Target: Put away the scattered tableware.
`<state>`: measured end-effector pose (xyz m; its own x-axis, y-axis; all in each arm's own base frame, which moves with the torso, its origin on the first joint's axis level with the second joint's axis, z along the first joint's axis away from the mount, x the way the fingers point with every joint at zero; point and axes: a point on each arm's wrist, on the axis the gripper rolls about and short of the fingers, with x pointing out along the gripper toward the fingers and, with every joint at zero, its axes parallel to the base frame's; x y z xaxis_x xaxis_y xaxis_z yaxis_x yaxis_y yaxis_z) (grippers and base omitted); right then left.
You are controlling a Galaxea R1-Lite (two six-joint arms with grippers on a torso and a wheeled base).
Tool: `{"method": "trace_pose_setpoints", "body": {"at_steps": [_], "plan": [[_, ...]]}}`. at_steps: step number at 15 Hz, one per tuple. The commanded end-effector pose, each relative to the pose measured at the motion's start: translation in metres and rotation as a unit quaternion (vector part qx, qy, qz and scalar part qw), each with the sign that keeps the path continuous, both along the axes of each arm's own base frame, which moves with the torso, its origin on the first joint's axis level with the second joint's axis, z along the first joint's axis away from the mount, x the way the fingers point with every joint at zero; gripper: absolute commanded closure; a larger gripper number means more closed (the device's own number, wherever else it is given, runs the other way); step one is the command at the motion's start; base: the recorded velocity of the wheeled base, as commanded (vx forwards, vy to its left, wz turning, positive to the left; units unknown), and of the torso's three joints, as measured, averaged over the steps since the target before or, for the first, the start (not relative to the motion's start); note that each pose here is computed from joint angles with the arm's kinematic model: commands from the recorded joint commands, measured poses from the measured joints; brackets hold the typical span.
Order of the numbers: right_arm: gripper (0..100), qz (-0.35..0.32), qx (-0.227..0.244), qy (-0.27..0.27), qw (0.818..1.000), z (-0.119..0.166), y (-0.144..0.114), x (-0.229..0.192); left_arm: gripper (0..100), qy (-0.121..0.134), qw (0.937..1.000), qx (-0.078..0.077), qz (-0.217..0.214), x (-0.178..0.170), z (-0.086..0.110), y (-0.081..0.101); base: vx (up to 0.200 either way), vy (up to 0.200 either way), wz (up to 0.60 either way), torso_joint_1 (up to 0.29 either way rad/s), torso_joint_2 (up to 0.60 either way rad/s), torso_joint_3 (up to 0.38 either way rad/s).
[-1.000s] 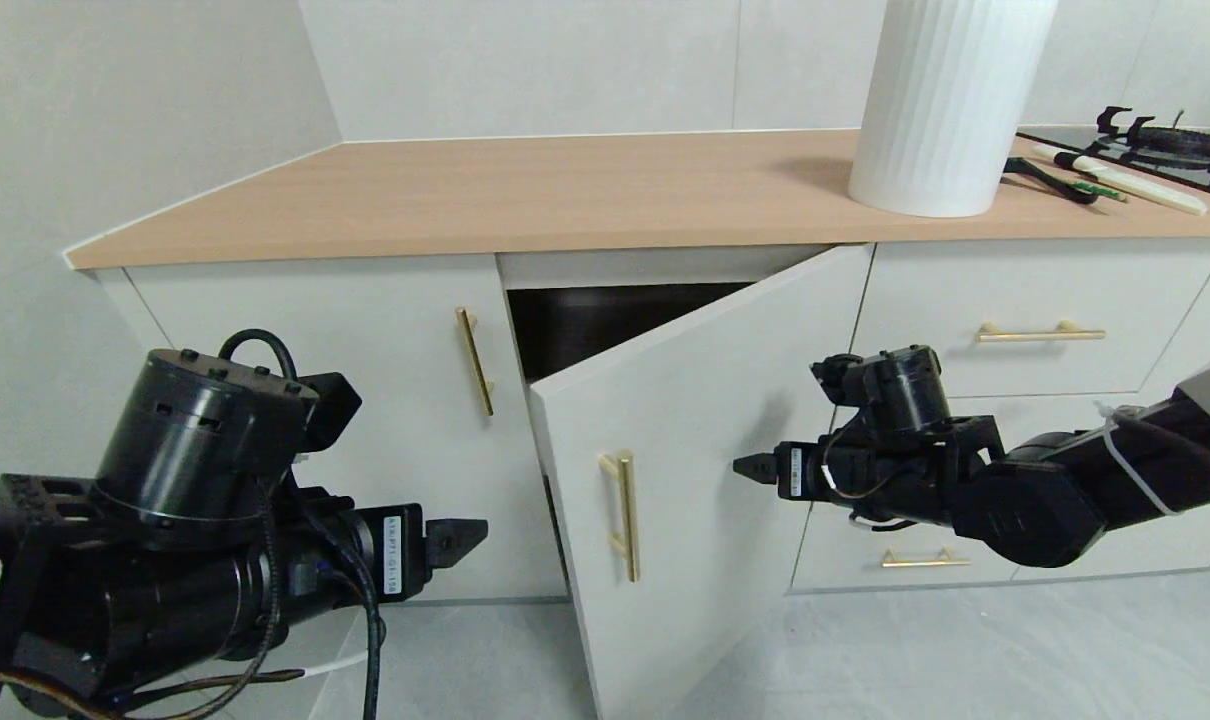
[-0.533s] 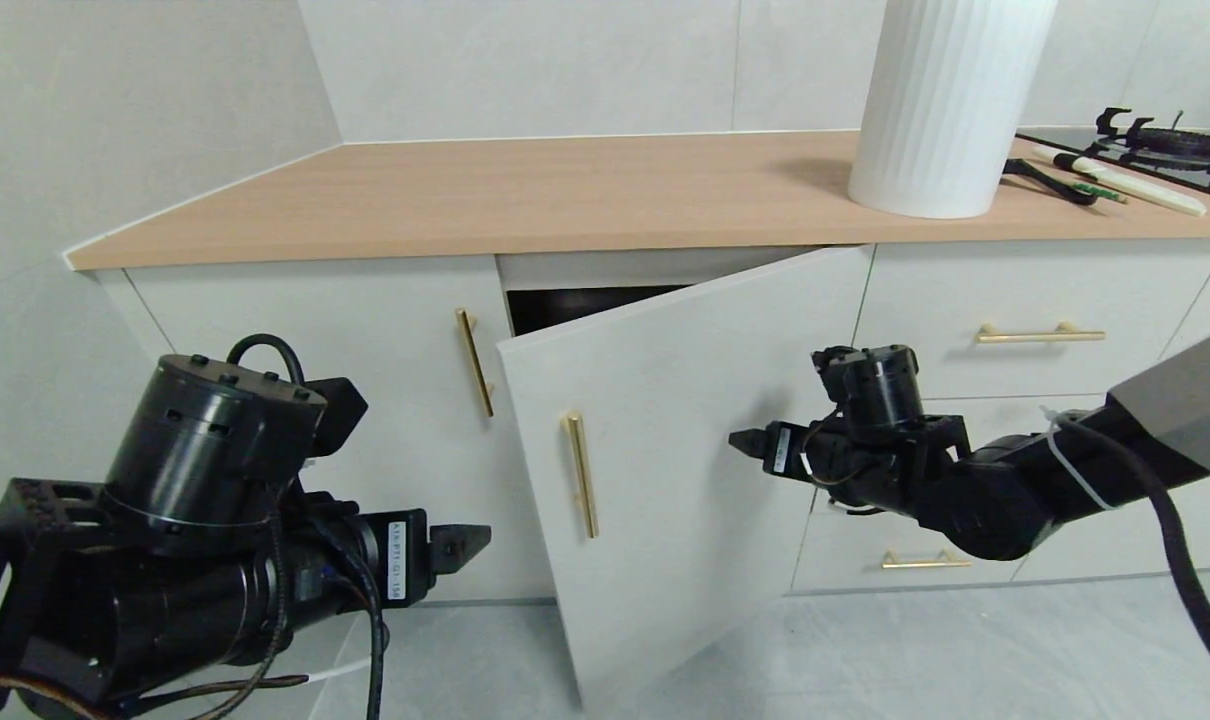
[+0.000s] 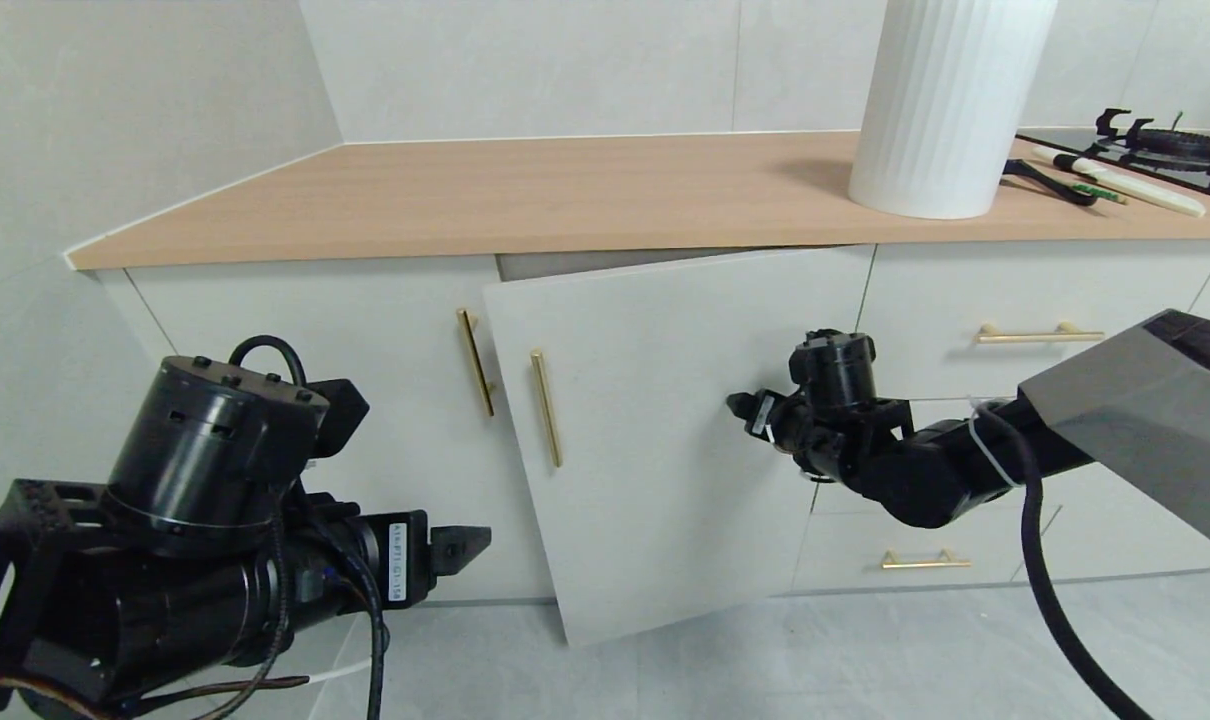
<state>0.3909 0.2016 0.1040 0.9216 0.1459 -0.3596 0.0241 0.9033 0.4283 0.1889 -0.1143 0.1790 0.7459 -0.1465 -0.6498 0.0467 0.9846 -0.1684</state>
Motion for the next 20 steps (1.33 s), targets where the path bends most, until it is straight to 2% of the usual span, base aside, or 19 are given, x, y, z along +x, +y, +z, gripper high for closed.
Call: {"method": "trace_pose_setpoints", "body": {"at_steps": [1, 11, 15, 16, 17, 19, 20], "plan": [[0, -0.019, -0.006, 0.0, 1.0, -0.01, -0.001, 0.011, 0, 0.002, 1.0, 0.001, 0.001, 0.001, -0.001, 0.0, 0.0, 0.0, 0.0, 0.0, 0.0, 0.0], [0, -0.099, -0.02, -0.029, 0.995, -0.015, -0.006, 0.038, 0, 0.004, 1.0, 0.003, 0.0, 0.001, -0.002, -0.001, 0.0, 0.0, 0.0, 0.0, 0.0, 0.0], [0, -0.091, -0.019, -0.025, 0.995, -0.006, -0.01, 0.027, 0, 0.004, 1.0, 0.002, 0.001, 0.002, -0.002, -0.001, 0.0, 0.0, 0.0, 0.0, 0.0, 0.0], [0, -0.06, -0.016, -0.011, 0.998, 0.001, -0.011, 0.01, 0, 0.004, 1.0, 0.002, 0.0, 0.001, -0.002, -0.001, 0.0, 0.0, 0.0, 0.0, 0.0, 0.0], [0, 0.008, -0.001, 0.011, 1.0, 0.01, -0.012, -0.016, 0, 0.005, 1.0, 0.003, 0.0, 0.002, -0.002, -0.001, 0.0, 0.0, 0.0, 0.0, 0.0, 0.0], [0, 0.156, 0.042, 0.046, 0.986, 0.029, -0.029, -0.063, 0, 0.005, 1.0, 0.003, 0.001, 0.002, -0.003, -0.001, 0.0, 0.0, 0.0, 0.0, 0.0, 0.0], [0, 0.192, 0.051, 0.042, 0.979, 0.039, -0.033, -0.074, 0, 0.005, 1.0, 0.003, 0.0, 0.002, -0.002, -0.001, 0.0, 0.0, 0.0, 0.0, 0.0, 0.0]]}}
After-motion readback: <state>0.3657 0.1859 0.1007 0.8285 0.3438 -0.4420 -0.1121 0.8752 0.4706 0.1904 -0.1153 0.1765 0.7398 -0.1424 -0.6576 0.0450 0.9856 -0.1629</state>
